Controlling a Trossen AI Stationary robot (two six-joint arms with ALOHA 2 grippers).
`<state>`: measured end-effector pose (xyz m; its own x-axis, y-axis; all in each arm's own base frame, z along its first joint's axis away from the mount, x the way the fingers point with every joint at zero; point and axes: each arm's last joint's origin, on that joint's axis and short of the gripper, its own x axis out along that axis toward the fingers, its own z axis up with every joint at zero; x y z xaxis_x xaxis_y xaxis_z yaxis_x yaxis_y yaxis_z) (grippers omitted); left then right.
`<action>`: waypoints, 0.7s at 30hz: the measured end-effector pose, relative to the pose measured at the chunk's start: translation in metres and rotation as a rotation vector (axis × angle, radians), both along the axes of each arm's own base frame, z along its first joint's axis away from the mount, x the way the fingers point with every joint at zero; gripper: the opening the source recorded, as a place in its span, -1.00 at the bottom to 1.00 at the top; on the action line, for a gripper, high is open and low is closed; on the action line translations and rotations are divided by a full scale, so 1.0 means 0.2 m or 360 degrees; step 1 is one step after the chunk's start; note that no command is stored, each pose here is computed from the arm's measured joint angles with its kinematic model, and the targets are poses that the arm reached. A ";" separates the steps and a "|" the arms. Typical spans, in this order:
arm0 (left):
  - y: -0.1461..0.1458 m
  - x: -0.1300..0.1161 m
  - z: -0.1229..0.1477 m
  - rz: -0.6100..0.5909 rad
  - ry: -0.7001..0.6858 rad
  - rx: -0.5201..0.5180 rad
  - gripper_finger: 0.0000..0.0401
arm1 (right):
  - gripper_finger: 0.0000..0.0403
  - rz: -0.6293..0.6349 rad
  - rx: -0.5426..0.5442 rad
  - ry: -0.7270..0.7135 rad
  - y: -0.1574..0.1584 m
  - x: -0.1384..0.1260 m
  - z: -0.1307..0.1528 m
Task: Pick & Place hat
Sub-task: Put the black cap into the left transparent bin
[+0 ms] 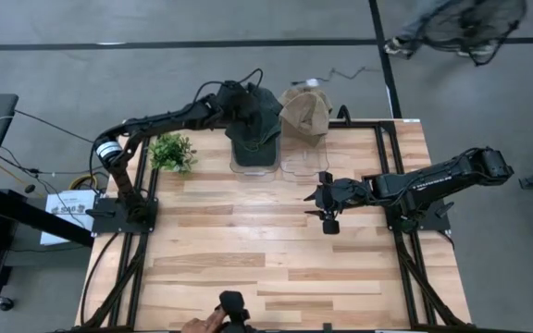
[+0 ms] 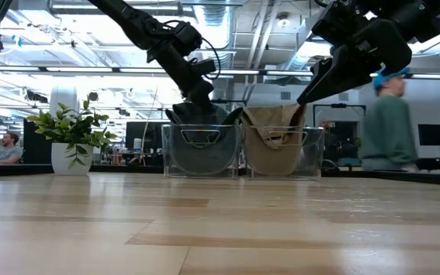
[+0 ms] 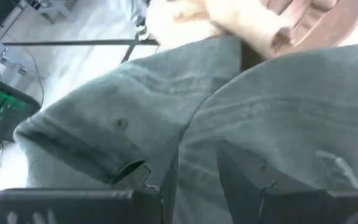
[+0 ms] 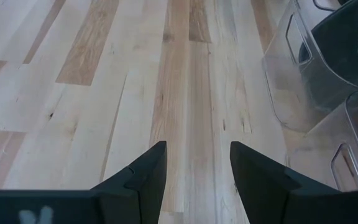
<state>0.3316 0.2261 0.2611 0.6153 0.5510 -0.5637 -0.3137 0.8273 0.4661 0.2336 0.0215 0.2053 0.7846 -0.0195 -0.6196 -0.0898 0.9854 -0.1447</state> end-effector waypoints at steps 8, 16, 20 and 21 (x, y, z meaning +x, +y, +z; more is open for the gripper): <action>0.01 -0.01 -0.02 0.0035 0.0018 -0.0049 -0.51 | -0.17 -0.0001 0.0005 -0.0003 0.00 0.00 0.00; 0.02 -0.03 -0.06 0.0042 0.0012 -0.0131 -0.57 | -0.16 0.0006 0.0008 -0.0013 0.00 0.00 0.00; 0.02 -0.05 -0.09 0.0054 0.0025 -0.0156 -0.58 | -0.17 0.0006 0.0007 -0.0013 0.00 0.00 0.00; 0.02 -0.05 -0.10 0.0055 0.0032 -0.0161 -0.58 | -0.17 0.0006 0.0007 -0.0013 0.00 0.00 0.00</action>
